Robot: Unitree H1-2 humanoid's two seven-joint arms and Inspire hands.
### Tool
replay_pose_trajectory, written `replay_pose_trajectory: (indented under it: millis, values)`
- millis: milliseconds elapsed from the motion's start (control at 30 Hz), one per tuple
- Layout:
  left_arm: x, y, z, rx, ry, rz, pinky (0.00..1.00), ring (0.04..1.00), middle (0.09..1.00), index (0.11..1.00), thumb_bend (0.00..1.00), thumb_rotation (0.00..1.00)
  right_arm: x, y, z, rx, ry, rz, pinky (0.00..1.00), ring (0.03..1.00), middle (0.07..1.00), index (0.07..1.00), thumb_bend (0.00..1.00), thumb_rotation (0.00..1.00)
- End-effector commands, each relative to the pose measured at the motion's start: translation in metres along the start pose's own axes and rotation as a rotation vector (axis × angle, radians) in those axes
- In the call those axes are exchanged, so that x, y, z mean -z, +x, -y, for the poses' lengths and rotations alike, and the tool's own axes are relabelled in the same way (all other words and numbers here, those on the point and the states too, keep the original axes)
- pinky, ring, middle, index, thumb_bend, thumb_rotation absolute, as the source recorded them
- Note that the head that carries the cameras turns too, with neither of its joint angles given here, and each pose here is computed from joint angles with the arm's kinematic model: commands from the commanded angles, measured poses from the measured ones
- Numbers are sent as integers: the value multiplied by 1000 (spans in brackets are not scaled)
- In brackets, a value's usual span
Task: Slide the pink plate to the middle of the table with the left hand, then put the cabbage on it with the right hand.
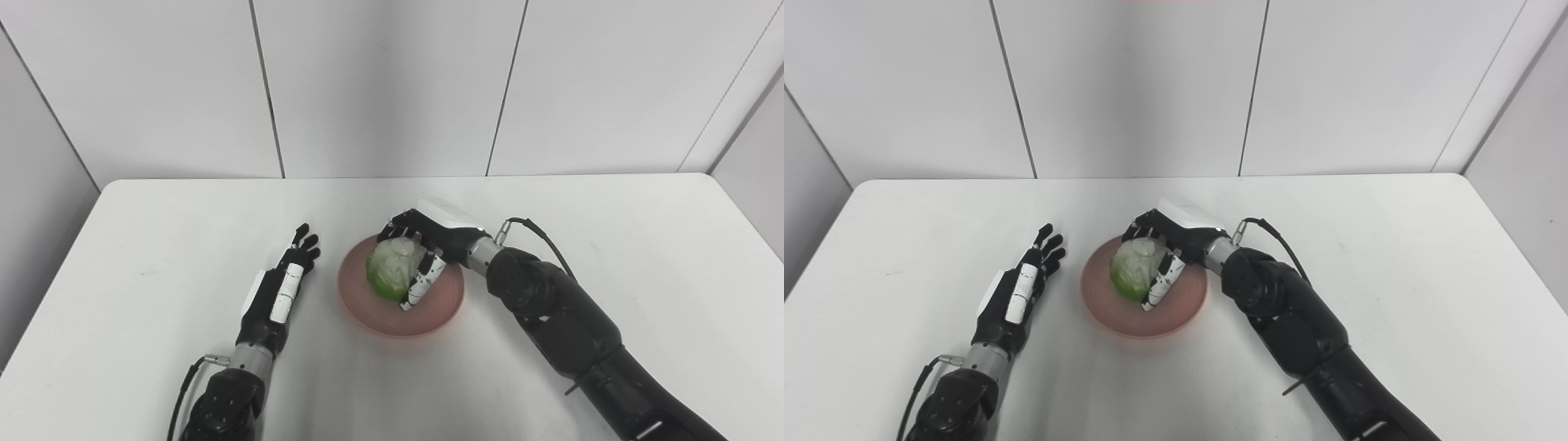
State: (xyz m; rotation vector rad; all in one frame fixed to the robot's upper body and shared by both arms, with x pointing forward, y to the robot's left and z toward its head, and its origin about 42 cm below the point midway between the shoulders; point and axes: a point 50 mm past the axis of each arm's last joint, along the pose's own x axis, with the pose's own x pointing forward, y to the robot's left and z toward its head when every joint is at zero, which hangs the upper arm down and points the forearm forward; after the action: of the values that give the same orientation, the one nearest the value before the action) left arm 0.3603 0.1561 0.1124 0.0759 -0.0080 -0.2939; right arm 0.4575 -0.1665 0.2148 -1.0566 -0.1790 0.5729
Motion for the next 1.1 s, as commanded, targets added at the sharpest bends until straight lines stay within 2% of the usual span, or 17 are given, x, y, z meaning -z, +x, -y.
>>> replay_pose_trajectory:
  millis: [0, 367, 433, 467, 500, 600, 700, 833, 1067]
  values:
    - [26, -6, 33, 111, -34, -162, 945, 945, 964, 973, 800, 1000, -4, 5, -3, -21, -30, 17, 320, 399, 424, 518, 525, 0]
    - [27, -5, 33, 105, -41, -157, 927, 934, 956, 963, 804, 1000, -5, 5, -3, -42, -38, 19, 471, 526, 484, 498, 528, 0]
    - [27, -5, 34, 103, -44, -155, 918, 932, 956, 965, 789, 1000, -6, 4, -1, -50, -52, 24, 538, 607, 617, 495, 523, 101]
    - [27, -5, 34, 102, -44, -154, 918, 932, 957, 966, 789, 1000, -6, 3, 0, -59, -65, 27, 542, 613, 628, 495, 522, 109]
    - [27, -5, 34, 100, -40, -153, 920, 931, 956, 965, 788, 1000, -8, 2, 2, -70, -82, 29, 563, 645, 671, 603, 690, 113]
    - [27, -6, 33, 98, -27, -157, 916, 927, 949, 956, 800, 1000, -11, -2, 9, -91, -121, 42, 618, 715, 745, 717, 855, 236]
    - [26, -6, 33, 98, -11, -158, 905, 917, 940, 942, 815, 1000, -15, -6, 17, -91, -150, 58, 681, 771, 791, 740, 921, 286]
    - [26, -6, 32, 95, -17, -151, 907, 920, 943, 946, 796, 1000, -23, -14, 30, -82, -165, 85, 744, 831, 832, 769, 954, 290]
    - [29, -7, 29, 99, -17, -149, 907, 917, 939, 945, 809, 1000, -37, -29, 52, -49, -189, 111, 754, 846, 850, 802, 972, 284]
